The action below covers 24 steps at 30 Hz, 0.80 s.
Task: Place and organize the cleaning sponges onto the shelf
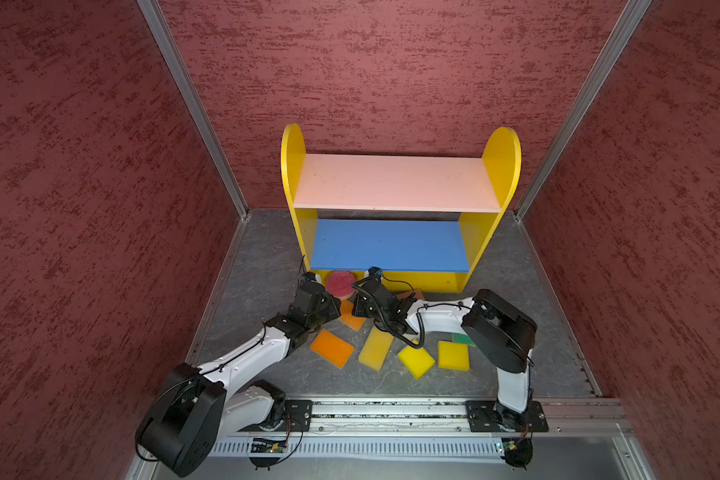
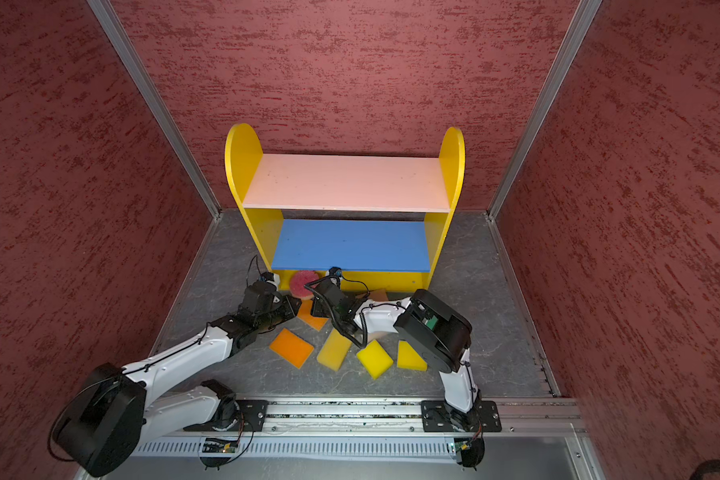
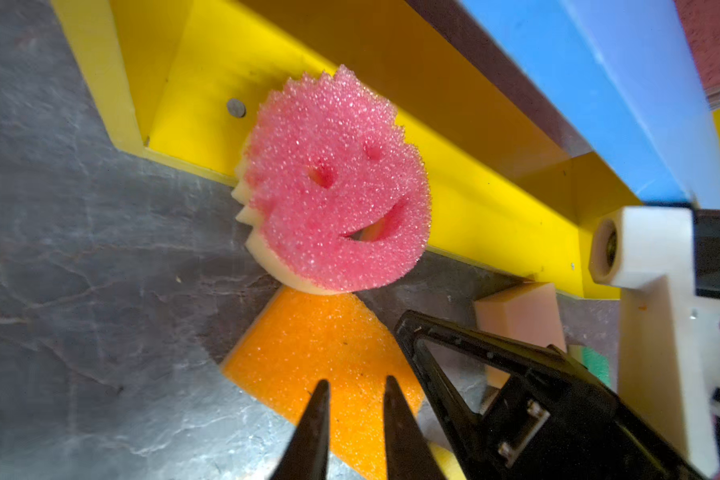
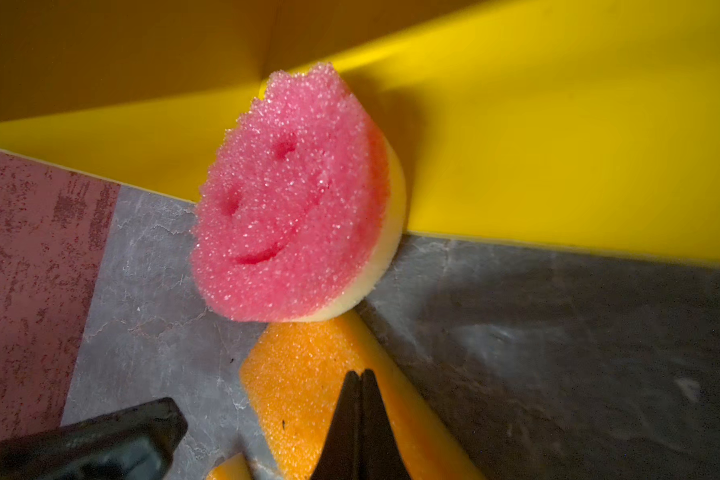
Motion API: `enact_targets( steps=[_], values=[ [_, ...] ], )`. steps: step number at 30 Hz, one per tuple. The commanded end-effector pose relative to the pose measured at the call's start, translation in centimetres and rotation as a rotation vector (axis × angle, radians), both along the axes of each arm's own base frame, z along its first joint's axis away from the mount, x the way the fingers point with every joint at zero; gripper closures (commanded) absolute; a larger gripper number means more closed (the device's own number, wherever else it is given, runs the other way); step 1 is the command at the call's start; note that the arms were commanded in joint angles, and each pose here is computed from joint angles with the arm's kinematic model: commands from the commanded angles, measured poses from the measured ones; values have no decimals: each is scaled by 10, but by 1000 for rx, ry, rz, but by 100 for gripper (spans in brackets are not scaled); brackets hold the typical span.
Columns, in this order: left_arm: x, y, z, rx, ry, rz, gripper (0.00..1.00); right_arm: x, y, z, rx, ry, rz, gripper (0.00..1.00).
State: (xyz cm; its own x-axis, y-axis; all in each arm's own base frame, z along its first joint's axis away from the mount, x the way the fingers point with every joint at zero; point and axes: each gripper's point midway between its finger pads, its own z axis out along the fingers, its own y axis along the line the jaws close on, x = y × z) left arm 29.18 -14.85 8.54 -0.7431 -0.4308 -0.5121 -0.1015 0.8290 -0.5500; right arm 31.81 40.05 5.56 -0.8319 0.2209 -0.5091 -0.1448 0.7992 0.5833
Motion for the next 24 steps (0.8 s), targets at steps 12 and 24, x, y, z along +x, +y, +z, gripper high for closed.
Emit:
enact_targets(
  steps=[12, 24],
  values=[
    [26, -7, -25, 33, 39, 2, 92, -14, -2, -6, -34, 27, 64, 100],
    [48, -4, -16, 38, -5, 28, 92, -45, -10, -25, -213, 34, 166, 100]
  ],
)
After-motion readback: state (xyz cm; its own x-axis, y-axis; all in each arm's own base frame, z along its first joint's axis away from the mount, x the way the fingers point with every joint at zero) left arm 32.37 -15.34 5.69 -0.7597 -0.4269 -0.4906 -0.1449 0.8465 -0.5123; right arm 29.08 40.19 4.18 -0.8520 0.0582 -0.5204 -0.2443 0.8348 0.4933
